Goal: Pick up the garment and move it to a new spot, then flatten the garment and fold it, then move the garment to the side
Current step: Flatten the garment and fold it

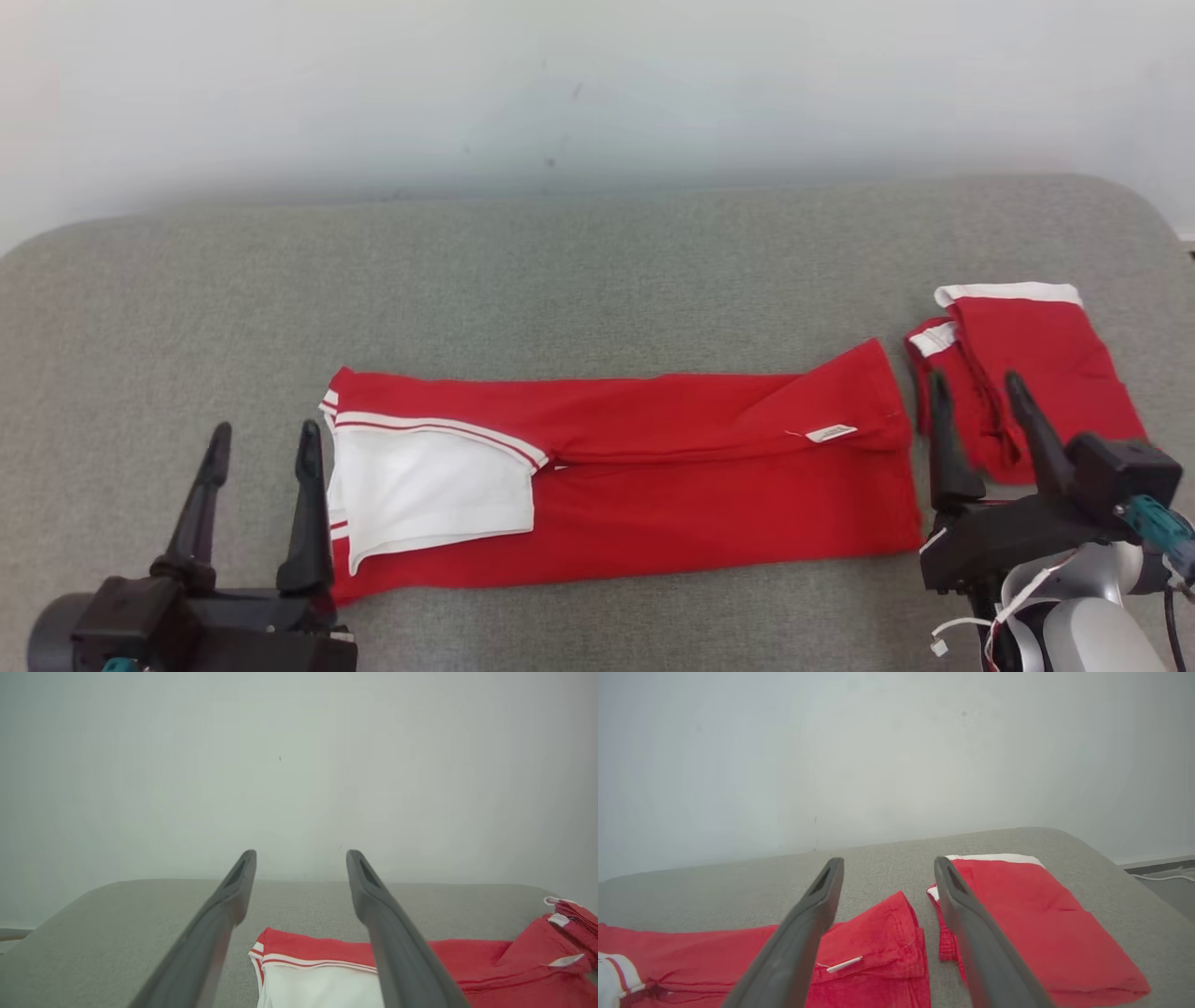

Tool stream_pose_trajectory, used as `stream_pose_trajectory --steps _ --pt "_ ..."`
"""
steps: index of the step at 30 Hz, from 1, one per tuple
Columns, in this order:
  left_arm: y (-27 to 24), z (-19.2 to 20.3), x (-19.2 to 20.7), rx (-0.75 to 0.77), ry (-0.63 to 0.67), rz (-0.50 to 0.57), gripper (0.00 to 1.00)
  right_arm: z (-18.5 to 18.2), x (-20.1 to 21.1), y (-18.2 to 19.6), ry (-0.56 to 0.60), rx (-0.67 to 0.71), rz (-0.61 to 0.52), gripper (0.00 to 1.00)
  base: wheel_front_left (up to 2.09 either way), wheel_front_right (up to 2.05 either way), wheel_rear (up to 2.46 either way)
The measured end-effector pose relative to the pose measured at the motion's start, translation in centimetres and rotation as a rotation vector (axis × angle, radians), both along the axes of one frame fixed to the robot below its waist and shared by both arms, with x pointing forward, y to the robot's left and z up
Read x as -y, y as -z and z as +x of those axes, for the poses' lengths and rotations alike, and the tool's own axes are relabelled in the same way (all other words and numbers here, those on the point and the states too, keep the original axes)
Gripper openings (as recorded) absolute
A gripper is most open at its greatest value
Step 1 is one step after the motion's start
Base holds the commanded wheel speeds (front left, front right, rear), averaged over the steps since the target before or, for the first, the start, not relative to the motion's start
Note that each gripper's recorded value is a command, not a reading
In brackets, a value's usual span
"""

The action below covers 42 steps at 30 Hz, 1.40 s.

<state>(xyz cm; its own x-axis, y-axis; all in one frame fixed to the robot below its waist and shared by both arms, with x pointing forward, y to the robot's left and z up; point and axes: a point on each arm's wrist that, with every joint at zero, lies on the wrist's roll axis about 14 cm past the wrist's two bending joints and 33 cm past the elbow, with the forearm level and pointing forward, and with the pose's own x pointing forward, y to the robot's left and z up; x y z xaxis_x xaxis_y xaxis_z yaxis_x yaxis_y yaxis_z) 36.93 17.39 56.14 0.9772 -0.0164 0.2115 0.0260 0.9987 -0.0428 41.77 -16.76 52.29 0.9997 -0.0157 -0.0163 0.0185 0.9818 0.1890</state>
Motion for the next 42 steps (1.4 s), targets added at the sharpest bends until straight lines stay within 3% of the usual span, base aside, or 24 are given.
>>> stream_pose_trajectory --steps 13,29,33,42 --pt "3.1 0.0 2.1 -0.113 0.095 -0.007 1.0 -2.2 3.9 -2.2 0.142 0.144 0.019 1.0 0.0 0.0 0.0" --pt "4.4 0.3 2.8 -0.175 0.129 -0.015 1.0 -2.4 4.0 -1.8 0.152 0.159 0.017 1.0 0.0 0.0 0.0" --pt "4.6 0.7 3.0 -0.183 0.134 -0.015 1.0 -2.2 3.9 -0.9 0.148 0.132 0.031 1.0 0.0 0.0 0.0" --pt "4.8 1.0 3.8 -0.195 0.158 -0.029 1.0 0.0 2.8 4.6 0.044 -0.14 0.021 1.0 0.0 0.0 0.0"
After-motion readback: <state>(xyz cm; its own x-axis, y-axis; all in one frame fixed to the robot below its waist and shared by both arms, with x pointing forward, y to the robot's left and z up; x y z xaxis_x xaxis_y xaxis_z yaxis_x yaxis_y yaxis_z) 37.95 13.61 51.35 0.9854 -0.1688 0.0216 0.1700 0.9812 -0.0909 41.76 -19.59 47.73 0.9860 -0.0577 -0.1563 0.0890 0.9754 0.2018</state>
